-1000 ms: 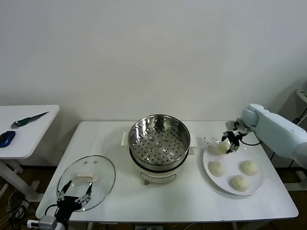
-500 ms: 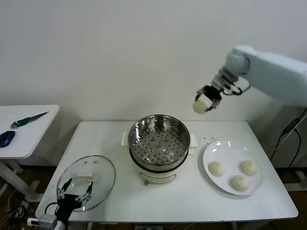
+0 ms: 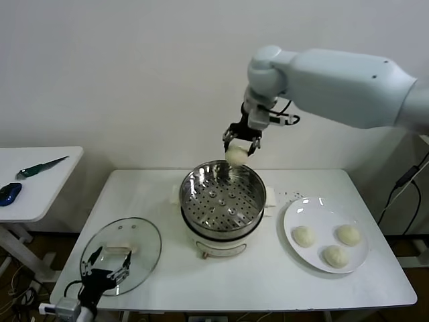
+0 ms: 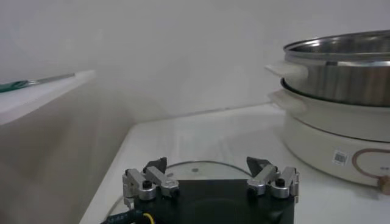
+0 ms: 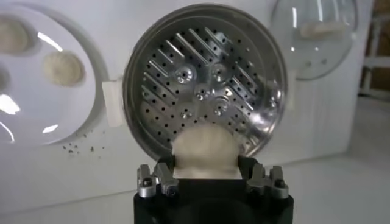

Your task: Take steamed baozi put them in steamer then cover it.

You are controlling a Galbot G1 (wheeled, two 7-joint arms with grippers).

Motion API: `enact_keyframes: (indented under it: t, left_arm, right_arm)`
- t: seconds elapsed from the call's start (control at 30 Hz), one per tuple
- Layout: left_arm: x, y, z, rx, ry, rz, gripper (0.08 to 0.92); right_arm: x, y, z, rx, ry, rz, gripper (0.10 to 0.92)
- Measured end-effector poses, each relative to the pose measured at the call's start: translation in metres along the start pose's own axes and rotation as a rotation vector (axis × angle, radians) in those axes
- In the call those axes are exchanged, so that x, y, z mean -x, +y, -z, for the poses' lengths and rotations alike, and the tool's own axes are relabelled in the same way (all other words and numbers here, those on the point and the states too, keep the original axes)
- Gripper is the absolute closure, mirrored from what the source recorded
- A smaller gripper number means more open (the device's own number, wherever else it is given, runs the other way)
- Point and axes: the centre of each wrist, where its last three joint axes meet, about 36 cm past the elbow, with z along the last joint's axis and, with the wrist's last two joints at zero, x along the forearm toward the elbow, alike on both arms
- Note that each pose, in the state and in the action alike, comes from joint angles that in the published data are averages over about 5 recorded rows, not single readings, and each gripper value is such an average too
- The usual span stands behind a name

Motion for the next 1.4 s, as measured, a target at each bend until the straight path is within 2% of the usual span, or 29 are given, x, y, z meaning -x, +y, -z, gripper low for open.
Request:
enact_keyframes:
  t: [0.37,0.73,0.83,0.9,1.0,1.13,1.3,1.4]
  left_arm:
    - [0.002,0.002,-0.008,-0.004,0.01,0.013,0.177]
    - [0.005,0.004,-0.01,-0.006,0.01,0.016,0.177]
    - [0.006,0.004,-0.009,-0.006,0.007,0.016,0.177]
    - [0.006,0.004,-0.009,-0.007,0.005,0.016,0.177]
    - [0.006,0.004,-0.007,-0.006,0.001,0.018,0.177]
    - [0.004,0.004,-0.005,-0.004,-0.001,0.019,0.177]
    - [0.001,0.003,-0.003,-0.003,-0.004,0.017,0.177]
    - [0.0,0.002,-0.002,-0.002,-0.007,0.016,0.177]
  right_arm:
    - [0.084,-0.003,-0.005,-0.02,-0.02,-0.008,0.36]
    - [0.135,-0.007,-0.007,0.004,-0.043,-0.029,0.369]
    - [0.139,-0.009,-0.009,0.008,-0.045,-0.037,0.335]
    - [0.141,-0.009,-0.01,0.013,-0.047,-0.046,0.284]
    - [0.138,-0.01,-0.012,0.021,-0.052,-0.057,0.222]
    - [0.117,-0.008,-0.018,0.036,-0.054,-0.057,0.201]
    - [0.058,0.003,-0.033,0.098,-0.047,-0.033,0.199]
    - [0.016,0.026,-0.039,0.204,-0.05,-0.026,0.199]
